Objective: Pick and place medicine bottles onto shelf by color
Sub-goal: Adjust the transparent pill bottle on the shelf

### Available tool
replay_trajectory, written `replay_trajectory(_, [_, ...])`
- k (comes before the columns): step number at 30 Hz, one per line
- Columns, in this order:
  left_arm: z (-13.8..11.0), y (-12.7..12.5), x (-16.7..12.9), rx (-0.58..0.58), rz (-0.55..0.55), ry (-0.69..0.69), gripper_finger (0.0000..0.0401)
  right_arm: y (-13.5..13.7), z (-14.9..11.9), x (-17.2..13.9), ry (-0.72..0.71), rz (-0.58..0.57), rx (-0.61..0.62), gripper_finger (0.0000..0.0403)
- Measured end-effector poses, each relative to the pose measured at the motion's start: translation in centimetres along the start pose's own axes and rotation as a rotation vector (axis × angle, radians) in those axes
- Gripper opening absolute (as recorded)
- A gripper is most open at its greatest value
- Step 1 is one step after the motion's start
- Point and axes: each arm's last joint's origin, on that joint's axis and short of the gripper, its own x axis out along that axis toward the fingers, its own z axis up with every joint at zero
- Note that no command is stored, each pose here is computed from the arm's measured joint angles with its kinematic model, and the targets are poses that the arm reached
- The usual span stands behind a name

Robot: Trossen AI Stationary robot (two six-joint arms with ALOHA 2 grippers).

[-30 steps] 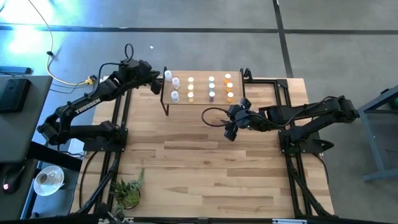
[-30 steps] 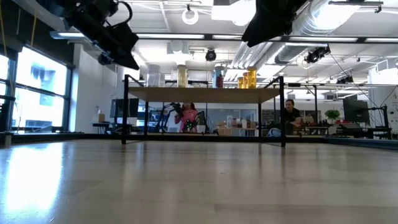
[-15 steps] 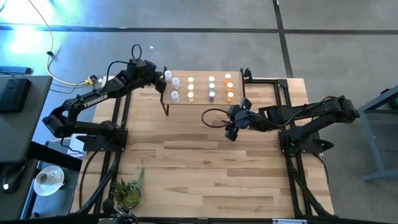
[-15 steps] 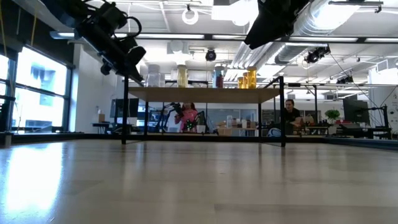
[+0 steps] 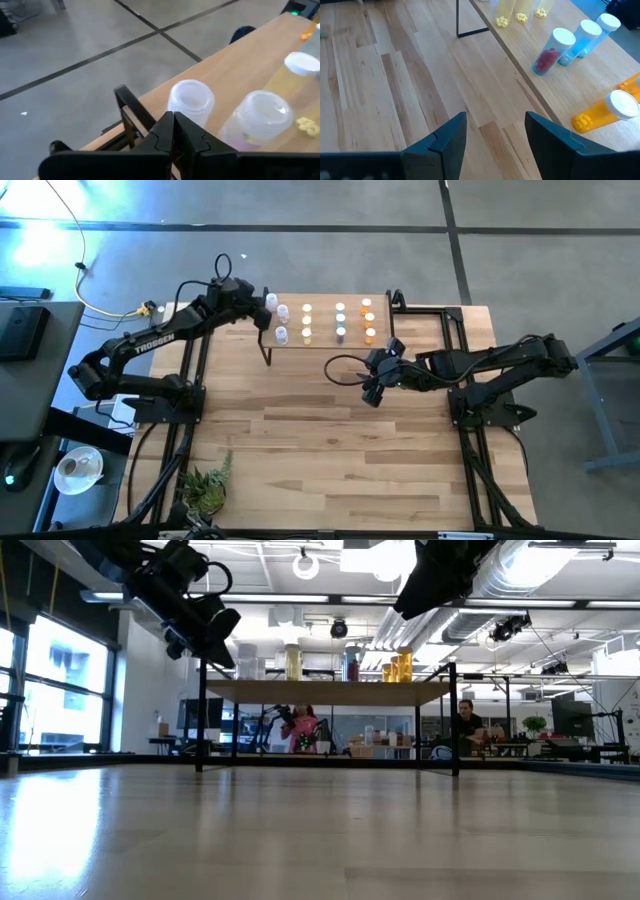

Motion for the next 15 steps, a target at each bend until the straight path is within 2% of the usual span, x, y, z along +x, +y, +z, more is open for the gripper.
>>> replay_trajectory(3, [-0.1, -0.1, 0.1, 0.002, 0.034, 0.000, 0.0000, 0.0, 0.0, 0.0, 0.000, 0.000, 0.000, 0.0193])
replay_trajectory(15, [-0.4, -0.3, 2.0, -0.018, 0.036, 0.006, 0.0000, 0.0, 0.0, 0.0, 0.001, 0.001, 0.003, 0.0193])
